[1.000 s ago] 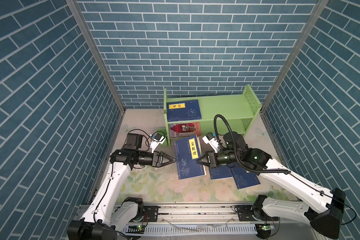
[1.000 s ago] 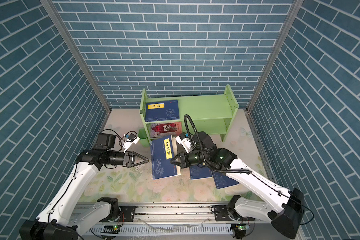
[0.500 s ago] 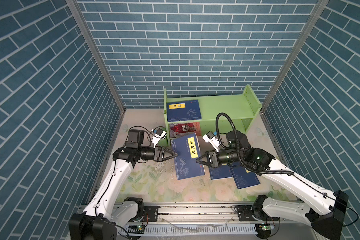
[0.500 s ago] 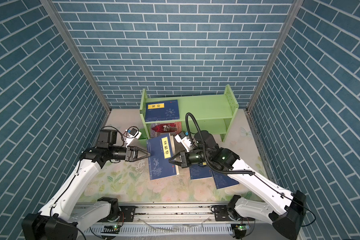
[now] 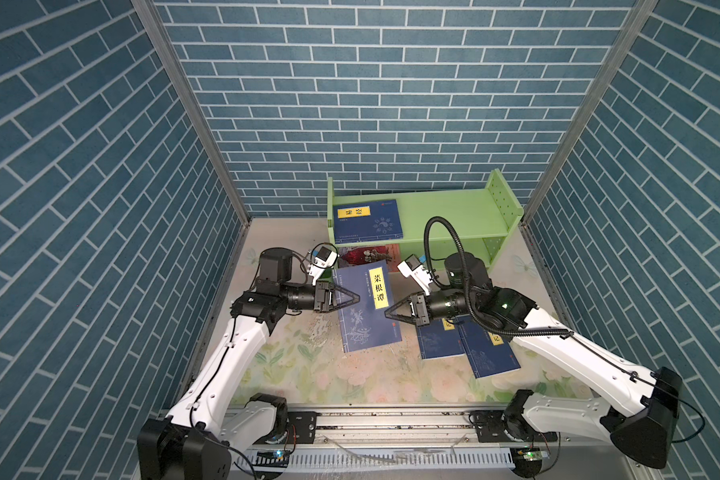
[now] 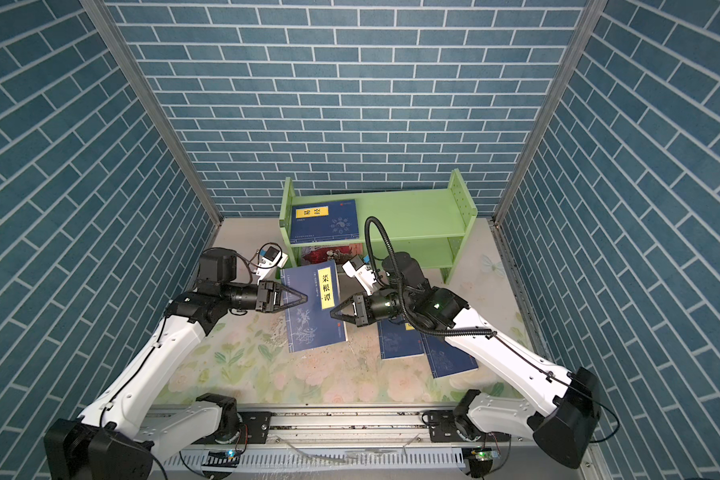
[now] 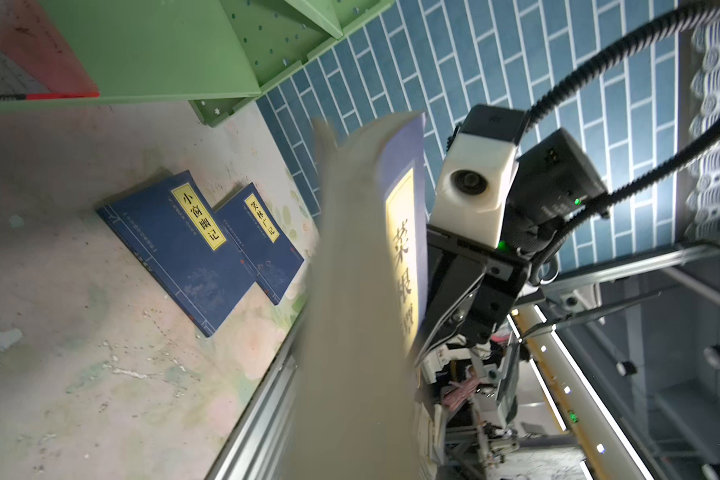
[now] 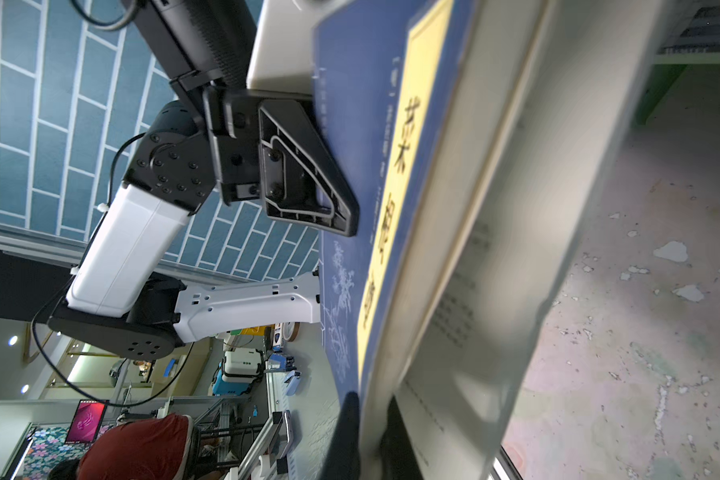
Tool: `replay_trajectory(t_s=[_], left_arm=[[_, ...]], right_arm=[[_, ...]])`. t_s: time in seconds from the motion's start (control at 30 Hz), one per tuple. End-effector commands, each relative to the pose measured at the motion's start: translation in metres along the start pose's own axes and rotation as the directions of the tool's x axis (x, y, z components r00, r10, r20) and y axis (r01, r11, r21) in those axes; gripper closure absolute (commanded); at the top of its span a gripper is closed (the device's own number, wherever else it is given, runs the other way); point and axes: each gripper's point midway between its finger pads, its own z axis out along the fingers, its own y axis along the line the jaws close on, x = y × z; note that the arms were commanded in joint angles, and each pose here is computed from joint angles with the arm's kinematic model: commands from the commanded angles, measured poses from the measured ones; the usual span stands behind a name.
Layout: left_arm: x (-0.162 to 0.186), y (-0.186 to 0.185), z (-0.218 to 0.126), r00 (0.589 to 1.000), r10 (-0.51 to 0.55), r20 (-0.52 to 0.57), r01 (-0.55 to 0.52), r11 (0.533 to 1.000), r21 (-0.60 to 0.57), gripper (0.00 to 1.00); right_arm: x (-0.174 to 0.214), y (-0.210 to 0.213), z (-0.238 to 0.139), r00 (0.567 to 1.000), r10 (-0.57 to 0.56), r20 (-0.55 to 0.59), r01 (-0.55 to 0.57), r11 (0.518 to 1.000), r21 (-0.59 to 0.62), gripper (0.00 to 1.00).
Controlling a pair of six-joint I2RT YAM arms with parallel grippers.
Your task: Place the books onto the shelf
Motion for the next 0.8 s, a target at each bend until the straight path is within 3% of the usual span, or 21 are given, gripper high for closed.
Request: replay_trajectory(t_s=[0.0,0.07,0.13,0.3,0.4,0.53,0.6,0.77], left_arm=[[-0.015,-0.022,0.0,0.998,0.066,0.019,-0.066,0.998,0.019,1.0],[-0.018,-0.028,-0.002,0.996,0.09,0.029,-0.09,0.996,0.011,1.0],[-0.024,-0.034,-0.004,0.992,0.122,0.043,-0.122,0.993,-0.002,1.0],[-0.059,-0.047,-0.013,0.959,0.241,0.146,-0.222,0.965,-0.138,1.0],[-0.088,-0.054,-0.021,0.937,0.272,0.22,-0.223,0.949,-0.222,1.0],[-0.124,-0.062,-0.03,0.907,0.247,0.34,-0.161,0.952,-0.26,1.0],[-0.139,-0.072,-0.032,0.897,0.208,0.39,-0.132,0.968,-0.213,1.0],[-0.161,-0.118,-0.034,0.867,0.178,0.466,-0.19,0.982,-0.022,1.0]], right_arm=[[-0.021,0.018,-0.007,0.996,-0.073,0.057,0.075,0.996,-0.04,0.77],[-0.029,0.012,-0.014,0.994,-0.061,0.094,0.062,0.998,-0.007,0.56],[-0.037,0.007,-0.026,0.987,-0.059,0.147,0.054,0.998,0.035,0.41],[-0.056,0.009,-0.069,0.942,-0.105,0.32,0.067,0.99,0.128,0.2],[-0.062,0.021,-0.088,0.909,-0.138,0.393,0.091,0.986,0.137,0.14],[-0.071,0.039,-0.092,0.88,-0.137,0.454,0.13,0.99,0.047,0.12],[-0.077,0.044,-0.091,0.867,-0.117,0.484,0.136,0.991,-0.004,0.12],[-0.096,0.051,-0.08,0.848,-0.058,0.527,0.138,0.984,-0.114,0.14]])
